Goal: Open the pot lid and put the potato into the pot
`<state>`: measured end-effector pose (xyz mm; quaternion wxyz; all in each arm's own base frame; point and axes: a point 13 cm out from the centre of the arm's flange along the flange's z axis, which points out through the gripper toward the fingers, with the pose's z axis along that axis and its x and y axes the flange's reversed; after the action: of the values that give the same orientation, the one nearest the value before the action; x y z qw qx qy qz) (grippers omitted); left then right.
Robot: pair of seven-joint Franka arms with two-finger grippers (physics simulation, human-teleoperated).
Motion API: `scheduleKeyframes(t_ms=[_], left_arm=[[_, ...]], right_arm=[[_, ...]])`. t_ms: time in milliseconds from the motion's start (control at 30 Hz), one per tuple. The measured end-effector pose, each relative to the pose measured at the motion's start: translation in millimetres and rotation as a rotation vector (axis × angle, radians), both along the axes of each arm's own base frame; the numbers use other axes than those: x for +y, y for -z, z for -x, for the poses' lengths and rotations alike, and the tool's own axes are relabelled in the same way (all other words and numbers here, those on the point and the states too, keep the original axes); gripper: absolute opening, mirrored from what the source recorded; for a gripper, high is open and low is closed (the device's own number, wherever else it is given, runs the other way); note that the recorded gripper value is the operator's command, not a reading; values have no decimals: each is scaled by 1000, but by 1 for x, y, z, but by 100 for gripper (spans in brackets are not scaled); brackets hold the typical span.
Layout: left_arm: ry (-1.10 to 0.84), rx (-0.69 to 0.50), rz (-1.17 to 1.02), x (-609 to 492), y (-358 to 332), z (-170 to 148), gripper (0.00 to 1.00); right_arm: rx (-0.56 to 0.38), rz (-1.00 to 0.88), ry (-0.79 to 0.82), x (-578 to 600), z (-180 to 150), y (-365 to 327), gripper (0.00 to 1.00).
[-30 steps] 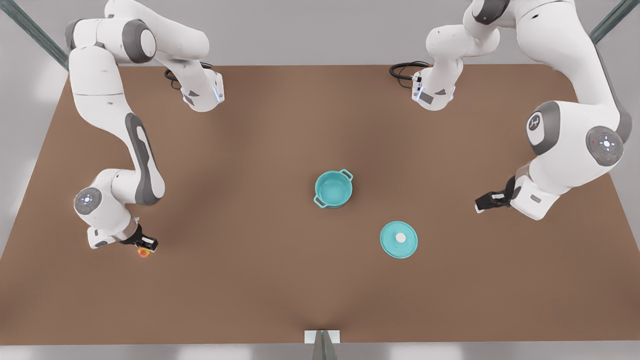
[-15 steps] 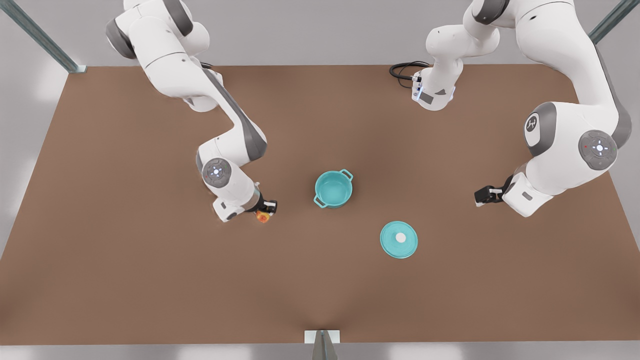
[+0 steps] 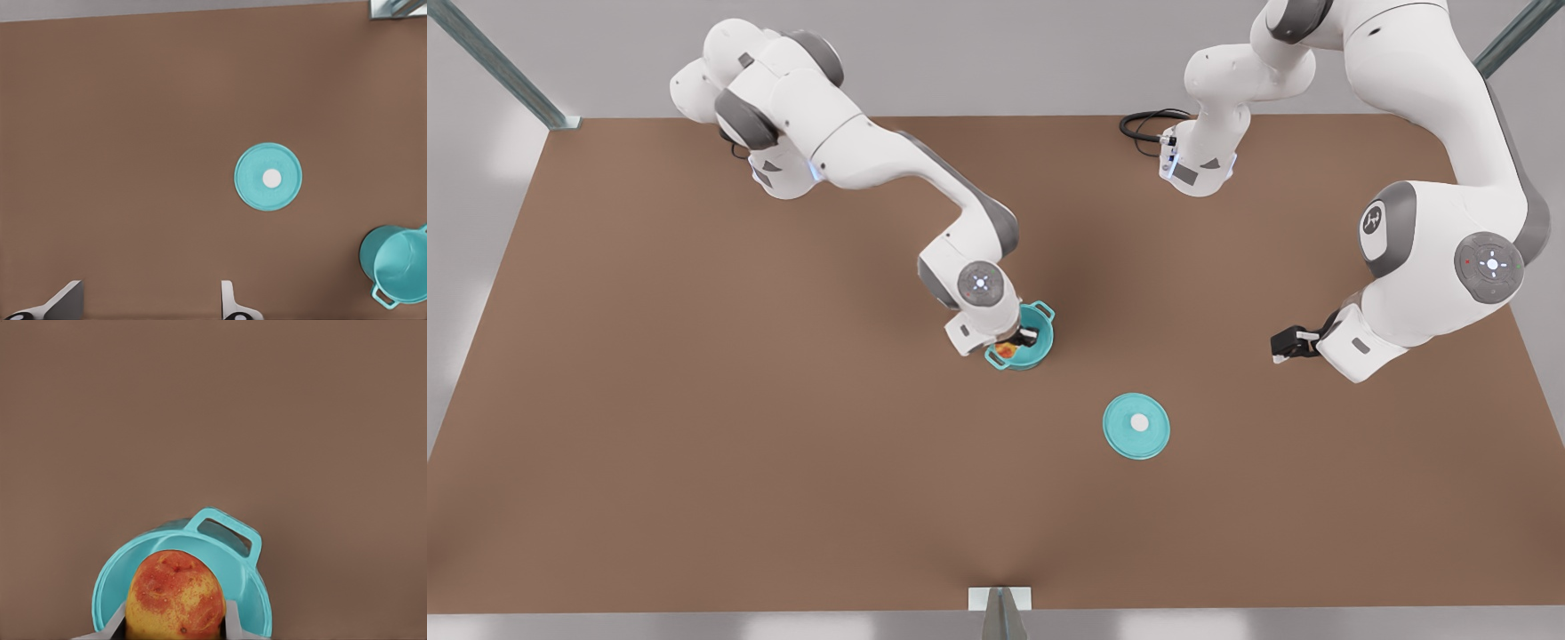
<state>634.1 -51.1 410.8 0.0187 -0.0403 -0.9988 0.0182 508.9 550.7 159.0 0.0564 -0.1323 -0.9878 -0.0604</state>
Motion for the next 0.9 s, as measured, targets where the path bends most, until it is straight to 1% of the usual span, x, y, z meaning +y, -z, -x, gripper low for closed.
scheduleKeyframes(t_ms=[133,267,300,333,467,500,533,567,633,667,700,733,767,833,900], left_arm=[[11,-8,-1,0,-7,1,100],[34,-8,1,-2,-11,3,100],[42,-7,1,-2,-11,3,100],[49,-4,2,-3,-12,4,100],[78,15,6,-6,-13,10,100],[86,19,6,-7,-13,11,100],[94,19,5,-7,-14,12,100],[102,19,5,-7,-15,12,100],[116,22,6,-8,-15,13,100],[122,24,7,-9,-15,14,100],[129,26,7,-9,-15,14,100],[135,27,7,-10,-15,14,100],[140,28,7,-10,-15,15,100],[148,30,8,-9,-15,15,100],[159,28,10,-11,-17,15,100]], right_arm=[[-3,34,39,16,12,21,57],[3,42,74,27,23,26,57],[5,43,84,28,24,26,67],[7,45,95,28,25,26,100],[12,49,135,28,25,25,100],[4,54,151,22,19,22,100],[-20,62,190,2,-4,6,100],[-35,66,255,-36,-41,-20,100],[-35,98,441,-182,-131,-72,100],[-24,130,520,-268,-153,-93,100],[-1,170,578,-349,-155,-104,100],[20,199,614,-414,-147,-113,100],[35,218,619,-454,-135,-121,100],[57,242,572,-488,-114,-131,100],[63,252,520,-508,-104,-140,100]])
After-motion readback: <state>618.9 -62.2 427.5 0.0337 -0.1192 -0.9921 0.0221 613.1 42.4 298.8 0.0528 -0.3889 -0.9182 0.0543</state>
